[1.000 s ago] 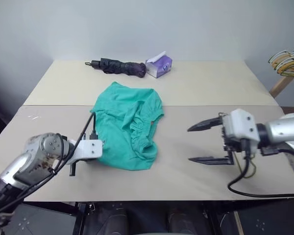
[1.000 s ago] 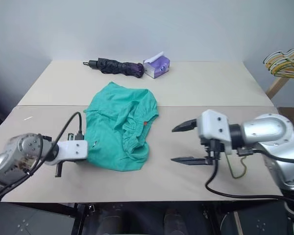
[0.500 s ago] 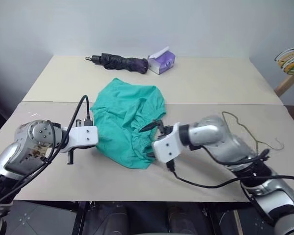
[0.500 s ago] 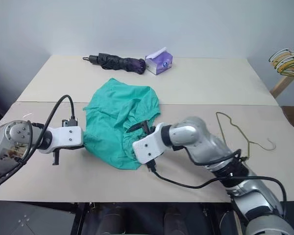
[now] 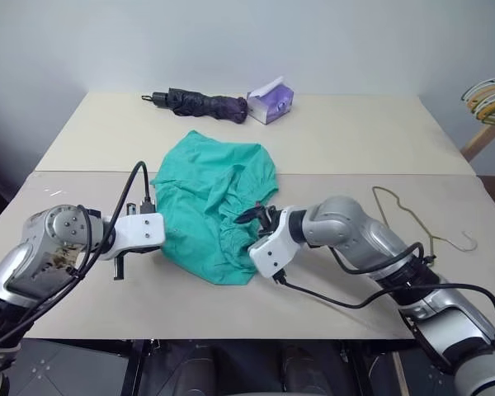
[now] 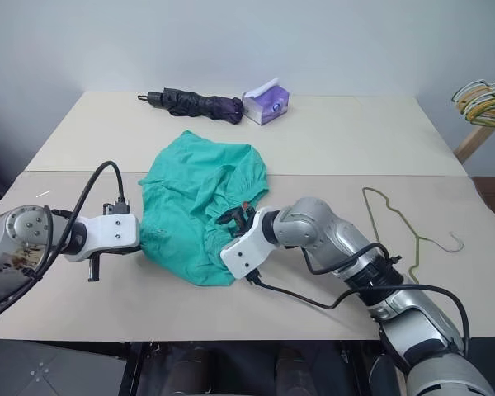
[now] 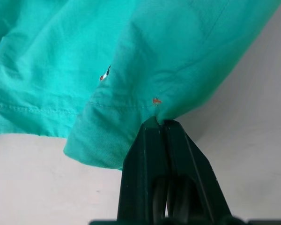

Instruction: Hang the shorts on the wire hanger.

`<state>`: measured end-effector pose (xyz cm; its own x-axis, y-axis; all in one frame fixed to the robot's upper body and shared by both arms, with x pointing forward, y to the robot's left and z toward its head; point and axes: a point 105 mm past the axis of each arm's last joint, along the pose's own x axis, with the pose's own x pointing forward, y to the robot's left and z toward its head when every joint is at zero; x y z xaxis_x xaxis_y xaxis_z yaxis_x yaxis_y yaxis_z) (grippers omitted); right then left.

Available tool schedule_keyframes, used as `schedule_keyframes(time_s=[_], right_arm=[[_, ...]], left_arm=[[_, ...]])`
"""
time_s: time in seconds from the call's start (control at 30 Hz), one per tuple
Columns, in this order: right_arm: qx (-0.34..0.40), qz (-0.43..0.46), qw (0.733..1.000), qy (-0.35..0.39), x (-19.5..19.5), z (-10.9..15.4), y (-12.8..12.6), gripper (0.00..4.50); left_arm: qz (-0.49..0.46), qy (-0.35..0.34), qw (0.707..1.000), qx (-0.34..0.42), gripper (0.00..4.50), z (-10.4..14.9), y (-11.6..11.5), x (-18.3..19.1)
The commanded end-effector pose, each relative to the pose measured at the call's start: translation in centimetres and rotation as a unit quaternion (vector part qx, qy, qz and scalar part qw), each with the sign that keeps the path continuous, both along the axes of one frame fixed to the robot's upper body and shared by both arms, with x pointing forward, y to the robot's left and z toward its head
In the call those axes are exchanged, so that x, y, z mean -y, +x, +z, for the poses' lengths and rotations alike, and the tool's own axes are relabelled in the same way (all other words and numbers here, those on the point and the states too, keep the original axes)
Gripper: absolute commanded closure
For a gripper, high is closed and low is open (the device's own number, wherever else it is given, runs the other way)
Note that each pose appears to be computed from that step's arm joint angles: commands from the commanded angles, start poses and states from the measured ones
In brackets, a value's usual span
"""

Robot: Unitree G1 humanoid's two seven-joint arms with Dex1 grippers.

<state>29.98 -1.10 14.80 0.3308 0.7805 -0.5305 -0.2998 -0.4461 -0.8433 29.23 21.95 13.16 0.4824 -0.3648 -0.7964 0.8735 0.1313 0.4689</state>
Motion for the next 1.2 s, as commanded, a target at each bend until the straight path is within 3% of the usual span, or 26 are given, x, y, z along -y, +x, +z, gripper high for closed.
schedule_keyframes(time_s=[0.03,0.2,0.27,0.43,0.77,1.03,1.2], right_arm=[[0.02,0.017,1.0,0.011,-0.4,1.1,-0.5,2.26],[0.021,0.021,1.0,0.003,-0.2,0.7,-0.7,4.0],[0.022,0.02,1.0,0.001,-0.1,0.6,-0.7,4.49],[0.021,-0.001,1.0,0.003,1.6,0.9,-0.3,4.49],[-0.03,-0.081,0.996,0.031,10.1,3.3,-0.2,4.49],[-0.13,-0.093,0.987,-0.021,14.8,2.2,-3.8,4.49],[-0.169,-0.088,0.982,-0.015,14.8,1.6,-5.0,4.49]], left_arm=[[0.002,0.003,1.0,0.023,4.5,1.1,0.1,-0.2],[0.003,0.003,1.0,0.022,4.5,1.0,0.2,-0.2],[0.003,0.003,1.0,0.022,4.5,1.0,0.2,-0.3],[-0.004,-0.003,1.0,0.021,4.5,1.0,0.2,-0.1],[-0.057,-0.022,0.998,0.015,4.5,1.6,0.5,-0.3],[-0.13,-0.025,0.99,-0.054,4.5,1.5,-2.7,-0.9],[-0.157,-0.04,0.983,-0.086,4.5,1.7,-4.4,-1.0]])
